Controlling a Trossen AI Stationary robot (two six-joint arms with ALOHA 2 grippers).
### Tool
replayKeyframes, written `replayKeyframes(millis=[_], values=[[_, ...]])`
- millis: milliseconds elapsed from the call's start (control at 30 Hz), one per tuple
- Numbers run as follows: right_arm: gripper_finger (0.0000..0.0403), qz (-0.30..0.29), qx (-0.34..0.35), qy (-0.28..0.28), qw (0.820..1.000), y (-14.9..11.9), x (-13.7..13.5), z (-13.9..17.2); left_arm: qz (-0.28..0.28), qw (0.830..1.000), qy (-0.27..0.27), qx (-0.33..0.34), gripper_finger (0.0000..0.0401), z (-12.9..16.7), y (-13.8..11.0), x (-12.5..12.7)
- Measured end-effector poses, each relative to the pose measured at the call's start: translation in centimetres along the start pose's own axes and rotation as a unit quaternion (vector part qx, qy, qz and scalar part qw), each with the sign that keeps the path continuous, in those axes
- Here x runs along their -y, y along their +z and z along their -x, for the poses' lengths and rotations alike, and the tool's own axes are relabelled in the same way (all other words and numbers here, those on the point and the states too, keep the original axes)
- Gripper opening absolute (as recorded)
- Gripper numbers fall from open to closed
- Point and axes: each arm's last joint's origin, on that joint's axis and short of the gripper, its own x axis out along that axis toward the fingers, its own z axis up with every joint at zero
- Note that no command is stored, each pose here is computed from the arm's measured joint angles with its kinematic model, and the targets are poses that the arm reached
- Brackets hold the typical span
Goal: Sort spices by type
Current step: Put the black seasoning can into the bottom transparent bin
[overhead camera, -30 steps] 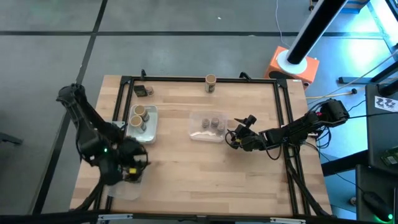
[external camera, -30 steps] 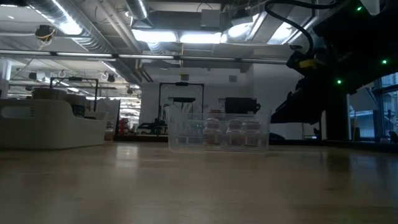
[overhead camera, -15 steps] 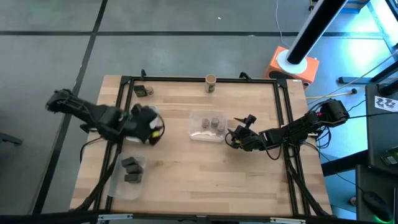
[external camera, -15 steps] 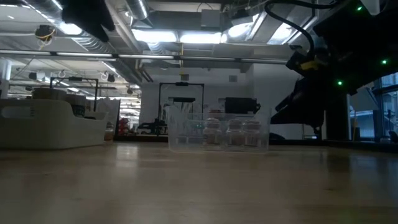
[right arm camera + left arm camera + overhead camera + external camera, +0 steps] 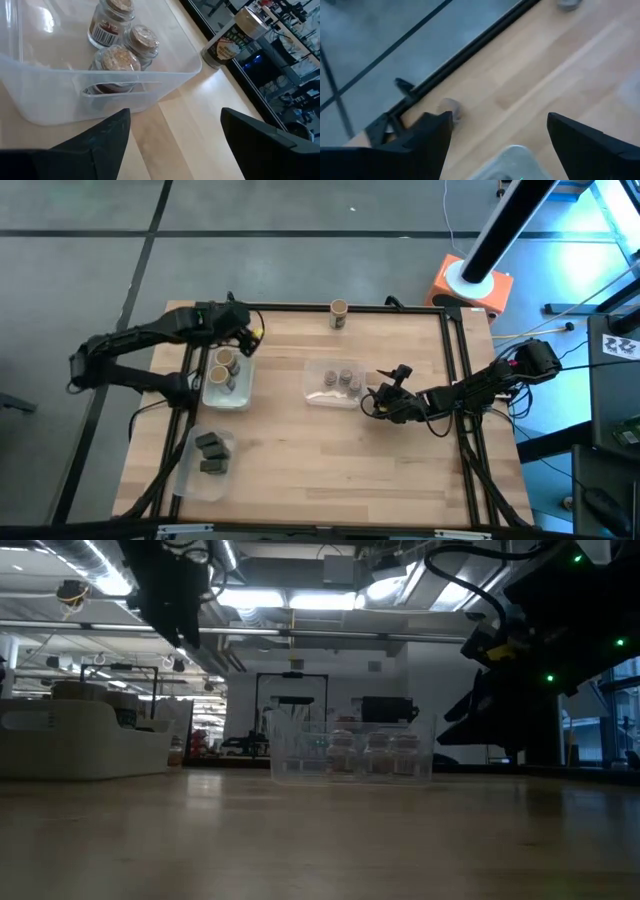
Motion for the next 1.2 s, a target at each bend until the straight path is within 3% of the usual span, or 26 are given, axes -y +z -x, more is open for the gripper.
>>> replayKeyframes(millis=[333, 533, 833, 1033, 1200], values=[[0.031, 0.022, -0.003, -0.003, 1.0, 0.2, 0.5, -0.6, -0.026, 0.996, 0.025, -0.084, 0.0301, -4.1, 0.9, -3.8], [0.031, 0.029, -0.031, 0.036, 0.998, -0.1, 1.5, -2.0, -0.095, 0.982, 0.03, -0.161, 0.0301, -7.2, 0.8, -4.8], [0.031, 0.015, -0.069, 0.071, 0.995, -1.4, 3.2, -3.7, -0.192, 0.935, 0.042, -0.294, 0.0301, -11.1, 1.4, -5.8], [0.031, 0.002, -0.081, 0.089, 0.993, -2.2, 3.8, -4.1, -0.271, 0.901, 0.018, -0.339, 0.0301, -13.4, 1.0, -6.2], [0.031, 0.0, -0.077, 0.098, 0.992, -2.4, 3.8, -4.1, -0.33, 0.873, 0.041, -0.357, 0.0301, -14.5, 1.0, -6.6]])
